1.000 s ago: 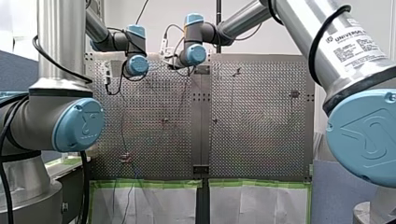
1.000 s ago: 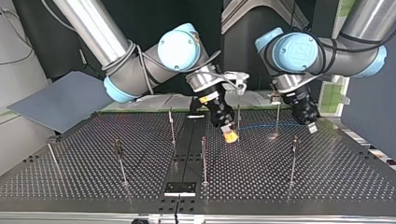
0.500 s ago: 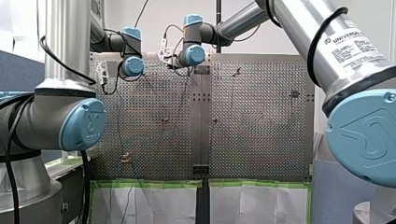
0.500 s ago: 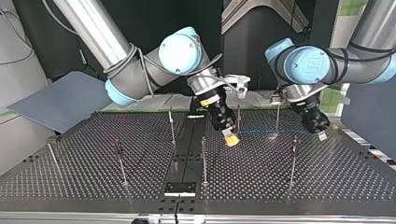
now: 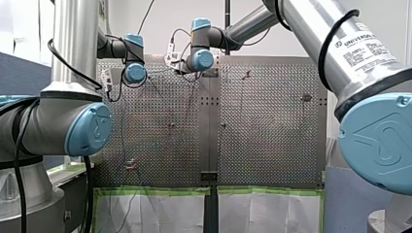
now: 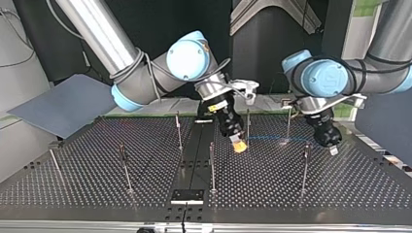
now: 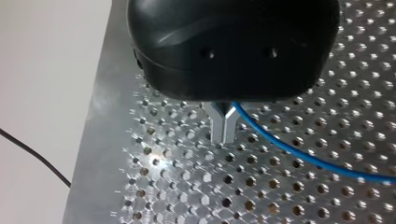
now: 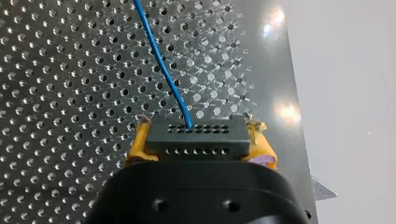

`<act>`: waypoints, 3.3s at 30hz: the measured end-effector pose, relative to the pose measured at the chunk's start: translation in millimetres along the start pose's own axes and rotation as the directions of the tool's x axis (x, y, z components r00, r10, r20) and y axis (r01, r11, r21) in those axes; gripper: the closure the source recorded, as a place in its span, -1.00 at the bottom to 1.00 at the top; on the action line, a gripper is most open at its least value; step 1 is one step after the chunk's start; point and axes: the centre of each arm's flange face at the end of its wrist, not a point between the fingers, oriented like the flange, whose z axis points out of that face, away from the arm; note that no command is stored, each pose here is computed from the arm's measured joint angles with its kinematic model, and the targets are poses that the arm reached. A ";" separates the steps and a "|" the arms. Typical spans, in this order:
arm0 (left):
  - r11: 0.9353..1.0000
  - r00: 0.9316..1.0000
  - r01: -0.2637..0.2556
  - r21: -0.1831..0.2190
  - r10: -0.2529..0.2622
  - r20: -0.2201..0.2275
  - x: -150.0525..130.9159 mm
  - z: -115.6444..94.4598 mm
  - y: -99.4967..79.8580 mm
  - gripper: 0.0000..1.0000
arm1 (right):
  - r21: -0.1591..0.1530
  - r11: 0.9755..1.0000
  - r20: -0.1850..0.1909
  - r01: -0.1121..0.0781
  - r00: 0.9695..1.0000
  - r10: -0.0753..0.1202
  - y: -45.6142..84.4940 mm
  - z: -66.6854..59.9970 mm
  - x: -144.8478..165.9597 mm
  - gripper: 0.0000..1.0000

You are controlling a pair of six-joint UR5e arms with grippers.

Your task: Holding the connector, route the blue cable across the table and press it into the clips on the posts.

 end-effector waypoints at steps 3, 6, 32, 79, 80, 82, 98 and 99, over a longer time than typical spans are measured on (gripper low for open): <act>1.000 1.000 0.014 0.019 -0.014 0.006 -2.2 4.6 0.3 0.97 | -0.003 1.000 -0.003 0.000 1.000 0.000 2.0 1.0 1.0 1.00; 0.999 1.000 0.021 0.037 -0.021 0.008 -2.0 9.0 1.3 0.97 | -0.007 1.000 -0.007 0.000 1.000 -0.001 3.9 2.2 2.5 1.00; 0.991 0.994 0.112 0.069 -0.112 0.002 21.1 65.4 14.9 -0.07 | -0.041 0.999 -0.024 0.008 1.000 -0.009 25.4 9.8 8.3 1.00; 0.957 0.937 0.250 0.149 -0.200 -0.287 -18.2 -59.4 27.3 -1.00 | -0.044 0.999 -0.009 0.015 1.000 -0.016 23.8 8.8 4.2 1.00; 0.954 0.937 0.253 0.159 -0.201 -0.284 -22.0 -61.3 26.4 -1.00 | -0.047 0.999 -0.009 0.014 1.000 -0.015 25.0 8.9 4.3 1.00; 0.949 0.939 0.258 0.183 -0.201 -0.280 -30.1 -66.0 24.4 -1.00 | -0.052 0.999 -0.008 0.013 1.000 -0.014 27.2 9.0 4.6 1.00; 0.888 0.961 0.230 0.399 -0.142 -0.238 -85.2 -116.7 -1.2 -1.00 | -0.071 0.997 -0.004 0.012 1.000 -0.012 35.1 9.7 4.2 1.00; 0.881 0.961 0.229 0.413 -0.138 -0.238 -86.7 -119.2 -3.3 -1.00 | -0.071 0.997 -0.003 0.012 1.000 -0.012 35.3 9.8 4.2 1.00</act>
